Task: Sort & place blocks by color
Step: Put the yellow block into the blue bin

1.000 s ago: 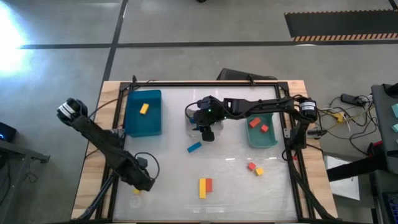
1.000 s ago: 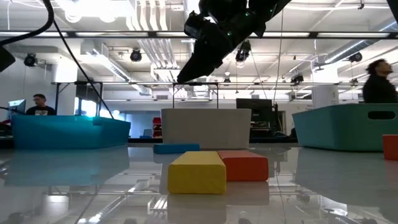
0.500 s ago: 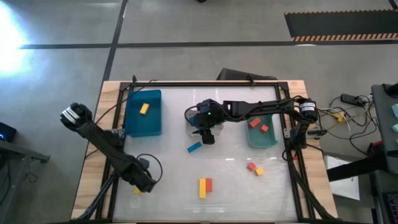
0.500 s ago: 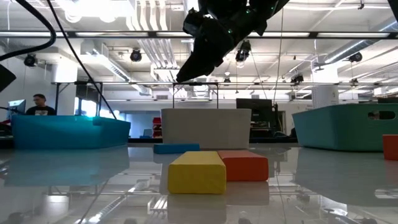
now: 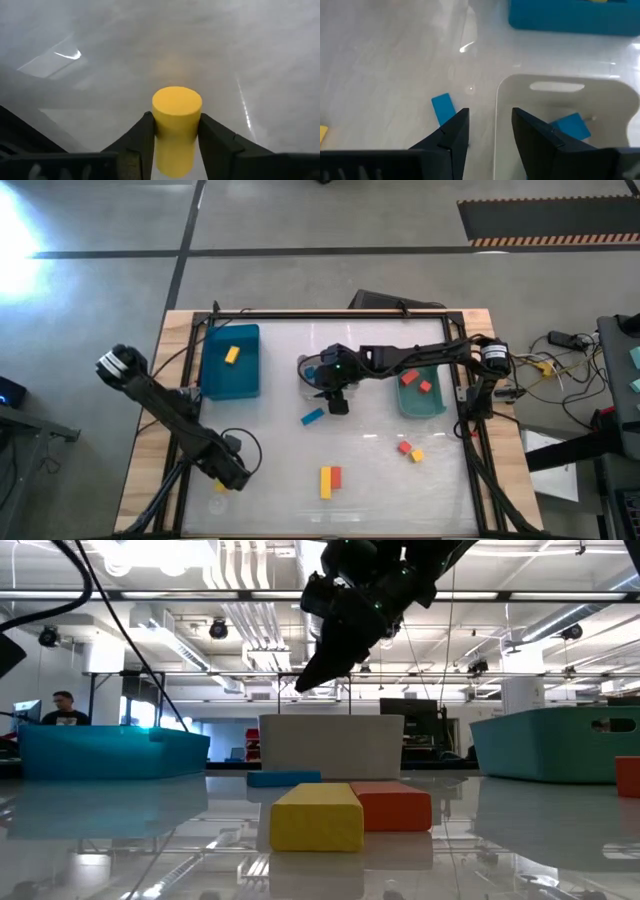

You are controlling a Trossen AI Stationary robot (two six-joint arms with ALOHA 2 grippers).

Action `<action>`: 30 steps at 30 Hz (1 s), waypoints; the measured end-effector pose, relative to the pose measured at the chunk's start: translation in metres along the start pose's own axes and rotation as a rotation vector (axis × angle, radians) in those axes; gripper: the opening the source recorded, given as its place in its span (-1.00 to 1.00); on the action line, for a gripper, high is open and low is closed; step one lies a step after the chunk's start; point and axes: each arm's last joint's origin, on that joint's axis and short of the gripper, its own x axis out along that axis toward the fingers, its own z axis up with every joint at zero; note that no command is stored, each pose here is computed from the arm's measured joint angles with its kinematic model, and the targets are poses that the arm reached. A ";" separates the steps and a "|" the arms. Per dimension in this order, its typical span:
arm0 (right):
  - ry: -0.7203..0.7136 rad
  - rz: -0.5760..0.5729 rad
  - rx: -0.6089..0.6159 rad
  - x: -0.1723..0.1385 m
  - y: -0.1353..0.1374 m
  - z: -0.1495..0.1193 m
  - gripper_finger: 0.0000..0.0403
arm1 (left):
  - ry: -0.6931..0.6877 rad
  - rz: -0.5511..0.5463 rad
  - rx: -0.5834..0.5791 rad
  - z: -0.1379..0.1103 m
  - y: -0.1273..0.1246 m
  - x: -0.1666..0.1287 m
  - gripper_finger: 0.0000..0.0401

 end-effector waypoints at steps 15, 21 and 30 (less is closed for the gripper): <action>-0.027 -0.006 -0.022 -0.012 0.002 0.005 -0.45 | -0.315 -0.377 0.345 0.014 -0.035 -0.090 -0.48; -0.067 -0.016 -0.063 -0.029 0.003 0.013 -0.48 | -0.586 -0.435 0.564 0.052 -0.044 -0.151 -0.48; -0.069 -0.017 -0.064 -0.062 0.012 0.008 -0.48 | -0.702 0.067 0.468 0.129 0.022 -0.184 -0.48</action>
